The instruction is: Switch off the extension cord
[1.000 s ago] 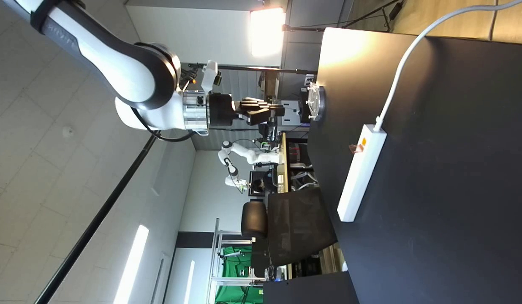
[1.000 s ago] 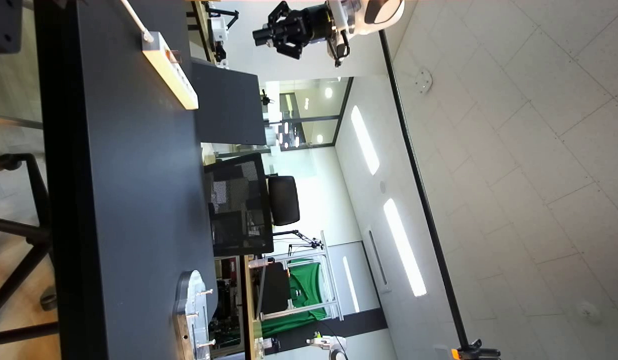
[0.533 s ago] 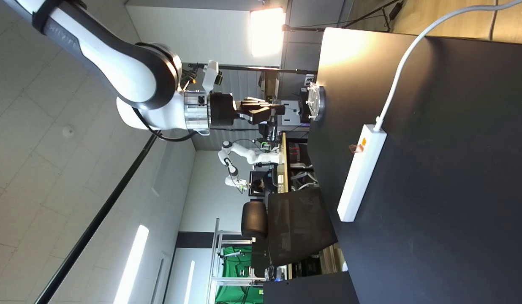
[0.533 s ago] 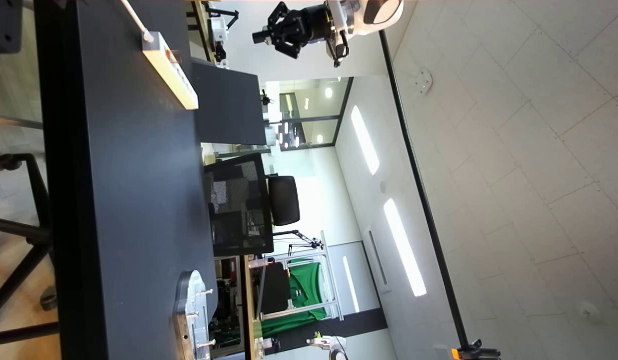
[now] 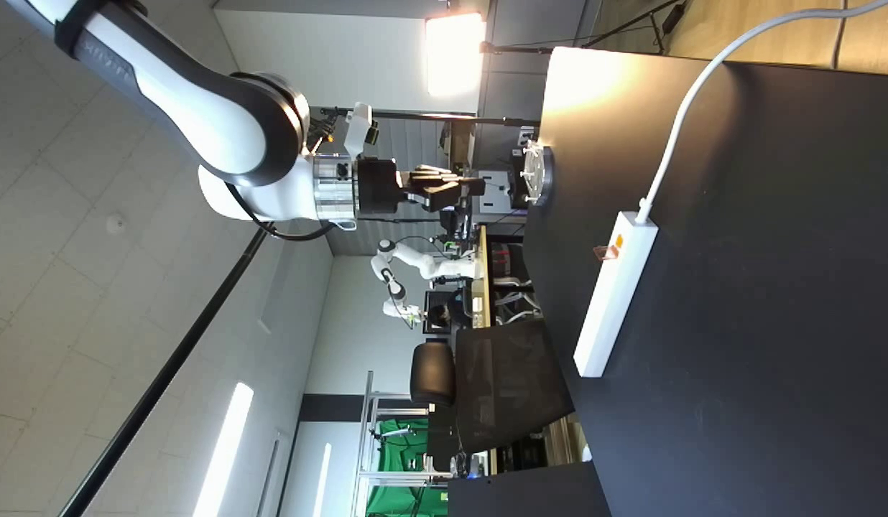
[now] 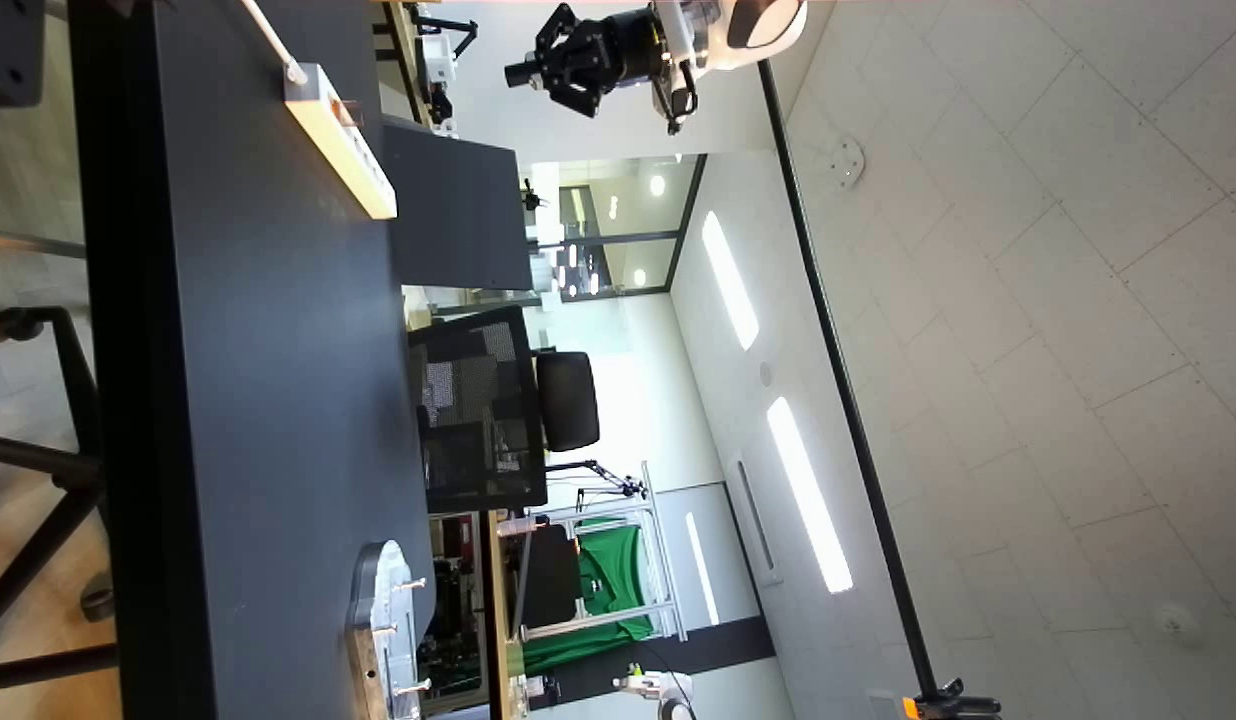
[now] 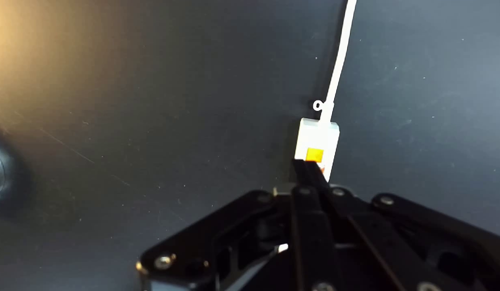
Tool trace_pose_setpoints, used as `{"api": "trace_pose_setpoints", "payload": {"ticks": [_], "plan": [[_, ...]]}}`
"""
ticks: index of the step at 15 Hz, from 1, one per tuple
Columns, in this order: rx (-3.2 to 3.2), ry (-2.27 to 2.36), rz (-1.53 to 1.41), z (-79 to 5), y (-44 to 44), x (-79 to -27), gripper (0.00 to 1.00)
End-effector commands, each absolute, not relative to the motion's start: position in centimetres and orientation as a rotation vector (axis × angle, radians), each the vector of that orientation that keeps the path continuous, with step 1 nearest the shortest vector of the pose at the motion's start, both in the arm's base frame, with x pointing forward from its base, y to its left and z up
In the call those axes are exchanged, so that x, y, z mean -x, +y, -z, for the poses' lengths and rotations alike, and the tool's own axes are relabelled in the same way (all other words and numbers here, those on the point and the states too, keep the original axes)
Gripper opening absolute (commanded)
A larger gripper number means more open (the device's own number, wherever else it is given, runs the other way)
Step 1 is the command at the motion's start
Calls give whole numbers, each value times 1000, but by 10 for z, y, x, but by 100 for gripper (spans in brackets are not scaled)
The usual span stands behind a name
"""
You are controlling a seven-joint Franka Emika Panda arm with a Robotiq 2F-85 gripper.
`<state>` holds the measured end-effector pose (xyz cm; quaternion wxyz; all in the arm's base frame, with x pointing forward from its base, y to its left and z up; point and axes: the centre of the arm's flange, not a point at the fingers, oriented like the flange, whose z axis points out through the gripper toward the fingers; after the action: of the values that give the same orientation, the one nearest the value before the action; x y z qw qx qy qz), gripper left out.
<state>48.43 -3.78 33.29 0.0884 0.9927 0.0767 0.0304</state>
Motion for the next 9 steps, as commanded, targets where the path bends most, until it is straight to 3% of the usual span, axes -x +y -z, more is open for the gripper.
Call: {"api": "trace_pose_setpoints", "payload": {"ticks": [1,9], "plan": [[-2954,228,-91,-333,-38,-484,1],[-2951,208,-49,-317,-31,-502,0]]}}
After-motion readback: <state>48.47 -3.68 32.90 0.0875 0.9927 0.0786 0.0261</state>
